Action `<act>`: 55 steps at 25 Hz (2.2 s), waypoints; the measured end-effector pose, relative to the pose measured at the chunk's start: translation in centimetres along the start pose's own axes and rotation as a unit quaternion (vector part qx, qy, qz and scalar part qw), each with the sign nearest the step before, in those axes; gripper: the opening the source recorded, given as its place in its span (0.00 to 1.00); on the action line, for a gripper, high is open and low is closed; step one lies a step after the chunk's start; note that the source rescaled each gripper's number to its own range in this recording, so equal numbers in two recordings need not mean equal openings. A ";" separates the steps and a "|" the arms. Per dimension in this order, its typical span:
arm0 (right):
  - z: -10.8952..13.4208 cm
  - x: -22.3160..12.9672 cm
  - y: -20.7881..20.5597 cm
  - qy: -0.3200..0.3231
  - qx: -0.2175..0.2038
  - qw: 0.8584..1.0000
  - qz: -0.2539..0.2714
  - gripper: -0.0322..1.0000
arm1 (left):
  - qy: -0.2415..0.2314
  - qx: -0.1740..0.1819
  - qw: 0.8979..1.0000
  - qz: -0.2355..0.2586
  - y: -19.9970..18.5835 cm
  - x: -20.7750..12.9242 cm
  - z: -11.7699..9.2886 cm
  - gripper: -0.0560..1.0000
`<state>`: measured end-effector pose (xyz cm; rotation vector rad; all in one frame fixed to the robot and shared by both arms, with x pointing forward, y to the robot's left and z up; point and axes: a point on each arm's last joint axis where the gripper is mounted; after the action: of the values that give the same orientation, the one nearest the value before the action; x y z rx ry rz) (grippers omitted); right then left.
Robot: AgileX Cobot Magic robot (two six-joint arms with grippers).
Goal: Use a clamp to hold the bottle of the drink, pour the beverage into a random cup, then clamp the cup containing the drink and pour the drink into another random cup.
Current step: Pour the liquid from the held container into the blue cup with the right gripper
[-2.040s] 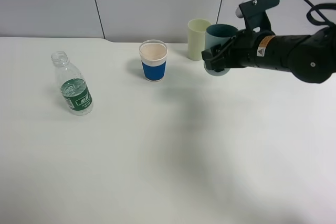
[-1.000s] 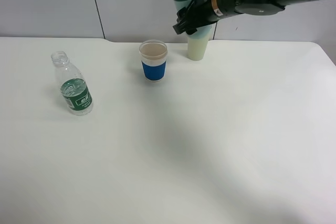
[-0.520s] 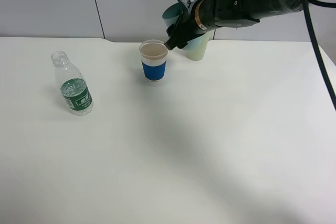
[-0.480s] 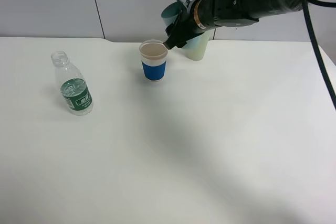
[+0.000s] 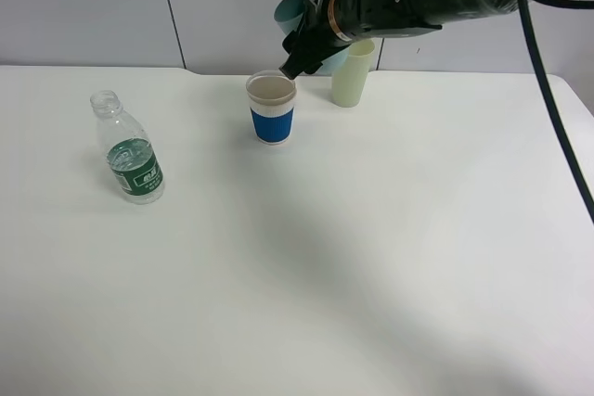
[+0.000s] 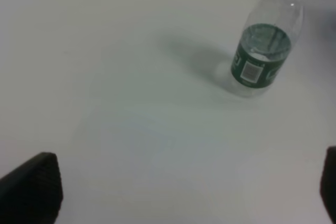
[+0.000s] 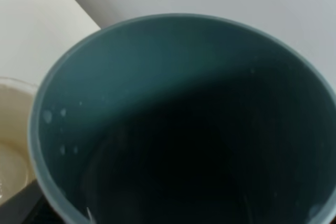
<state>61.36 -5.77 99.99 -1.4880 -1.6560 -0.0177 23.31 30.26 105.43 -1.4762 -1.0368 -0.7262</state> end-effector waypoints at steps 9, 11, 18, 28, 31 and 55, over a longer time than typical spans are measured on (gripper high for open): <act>-0.1 0.0 0.0 -0.091 -0.005 0.996 0.001 0.03 | 0.000 0.000 1.000 0.000 0.0 0.0 0.0 1.00; -0.1 -0.1 0.0 -0.108 -0.006 0.994 0.004 0.03 | 0.000 0.000 1.000 0.000 0.0 0.0 0.0 1.00; -0.2 -0.1 0.0 -0.163 -0.010 0.987 0.009 0.03 | 0.000 0.000 1.000 0.000 0.0 0.0 0.0 1.00; -0.4 -0.2 0.0 -0.229 -0.017 0.973 0.015 0.03 | 0.000 0.000 1.000 0.000 0.0 0.0 0.0 1.00; -0.5 -0.3 0.0 -0.246 -0.023 0.969 0.021 0.03 | 0.000 0.000 1.000 0.000 0.0 0.0 0.0 1.00; -0.9 -0.2 0.0 -0.309 -0.043 0.950 0.026 0.03 | 0.000 0.000 1.000 0.001 0.0 0.0 0.0 1.00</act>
<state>61.82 -6.45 100.42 -1.7112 -2.1217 0.4548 23.30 30.26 105.42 -1.4765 -1.0360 -0.7254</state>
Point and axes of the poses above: a point on each arm's last joint axis where the gripper is mounted, y pointing out along that axis toward the gripper, z along the wrist's bending axis when the last joint is at zero, x = y × z, and after that the axes turned 7 degrees about -y, right-handed
